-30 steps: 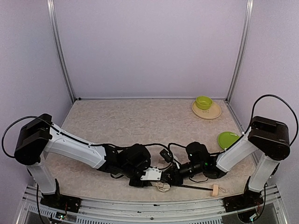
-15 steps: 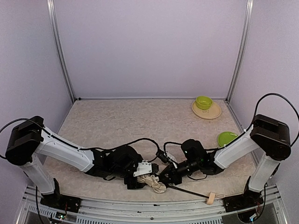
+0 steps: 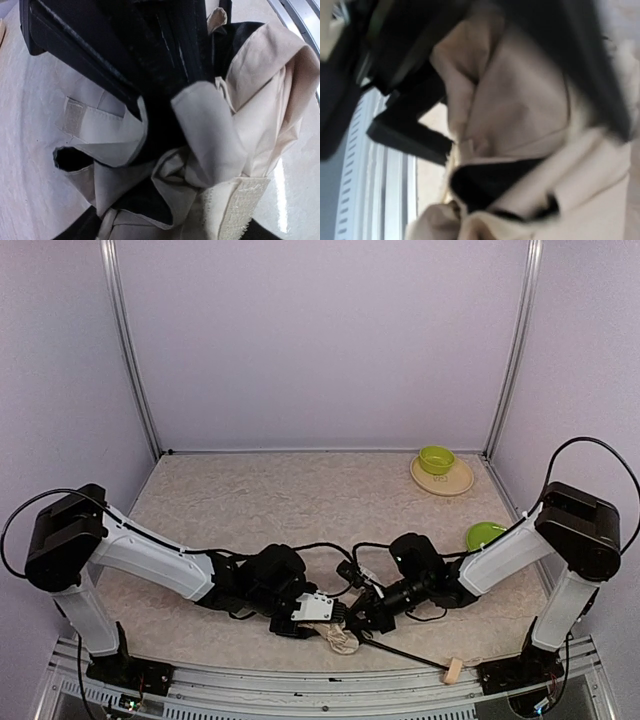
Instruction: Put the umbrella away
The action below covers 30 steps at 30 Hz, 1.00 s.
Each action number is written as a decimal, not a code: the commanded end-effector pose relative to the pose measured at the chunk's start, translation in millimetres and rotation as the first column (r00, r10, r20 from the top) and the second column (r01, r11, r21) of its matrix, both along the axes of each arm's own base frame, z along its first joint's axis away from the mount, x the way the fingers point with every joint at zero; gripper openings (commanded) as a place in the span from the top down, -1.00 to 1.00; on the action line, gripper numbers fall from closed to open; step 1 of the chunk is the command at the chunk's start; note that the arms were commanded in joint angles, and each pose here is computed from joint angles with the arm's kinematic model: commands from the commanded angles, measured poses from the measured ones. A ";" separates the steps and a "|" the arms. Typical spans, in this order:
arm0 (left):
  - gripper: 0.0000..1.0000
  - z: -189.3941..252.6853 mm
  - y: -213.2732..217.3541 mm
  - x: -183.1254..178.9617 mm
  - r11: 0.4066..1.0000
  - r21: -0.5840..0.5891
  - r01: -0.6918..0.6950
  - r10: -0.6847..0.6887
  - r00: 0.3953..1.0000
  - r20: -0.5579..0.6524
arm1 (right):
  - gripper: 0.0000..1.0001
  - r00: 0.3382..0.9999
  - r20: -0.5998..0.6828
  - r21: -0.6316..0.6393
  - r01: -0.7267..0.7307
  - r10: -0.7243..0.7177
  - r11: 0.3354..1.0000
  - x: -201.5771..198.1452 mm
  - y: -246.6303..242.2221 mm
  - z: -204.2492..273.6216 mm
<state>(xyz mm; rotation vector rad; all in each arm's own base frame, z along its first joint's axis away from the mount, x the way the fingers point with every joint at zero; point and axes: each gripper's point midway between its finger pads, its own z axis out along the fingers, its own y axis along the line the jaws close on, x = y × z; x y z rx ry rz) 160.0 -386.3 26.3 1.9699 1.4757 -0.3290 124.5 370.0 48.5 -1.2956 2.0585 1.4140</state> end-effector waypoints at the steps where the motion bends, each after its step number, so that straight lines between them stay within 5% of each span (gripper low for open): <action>1: -0.01 -46.7 33.3 -20.7 0.978 0.191 0.085 -0.071 0.994 -0.080 | 0.92 0.990 -0.124 -0.221 0.044 -0.073 0.974 -10.1 -40.9 -47.4; 9: 0.24 -64.8 44.0 -27.1 0.963 0.250 0.098 -0.091 0.995 -0.036 | 0.15 0.987 0.029 -0.266 0.162 -0.160 0.950 28.4 -43.0 6.3; 13: 0.40 -74.1 47.8 -31.4 0.951 0.288 0.112 -0.113 0.994 -0.015 | 0.04 0.960 0.112 -0.308 0.278 -0.256 0.910 49.9 -67.0 34.2; 18: 0.65 -76.3 54.0 -32.5 0.944 0.309 0.118 -0.144 0.988 0.062 | -0.10 0.851 0.254 -0.359 0.523 -0.459 0.773 92.1 -106.6 51.7; 24: 0.73 -77.6 54.2 -34.9 0.940 0.319 0.122 -0.161 0.982 0.100 | 0.09 0.694 0.178 -0.388 0.701 -0.697 0.599 129.1 -124.4 23.9; 30: 0.73 -81.0 52.3 -37.9 0.935 0.330 0.130 -0.170 0.981 0.096 | 0.31 0.662 -0.043 -0.472 0.647 -0.749 0.599 119.5 -100.9 -17.7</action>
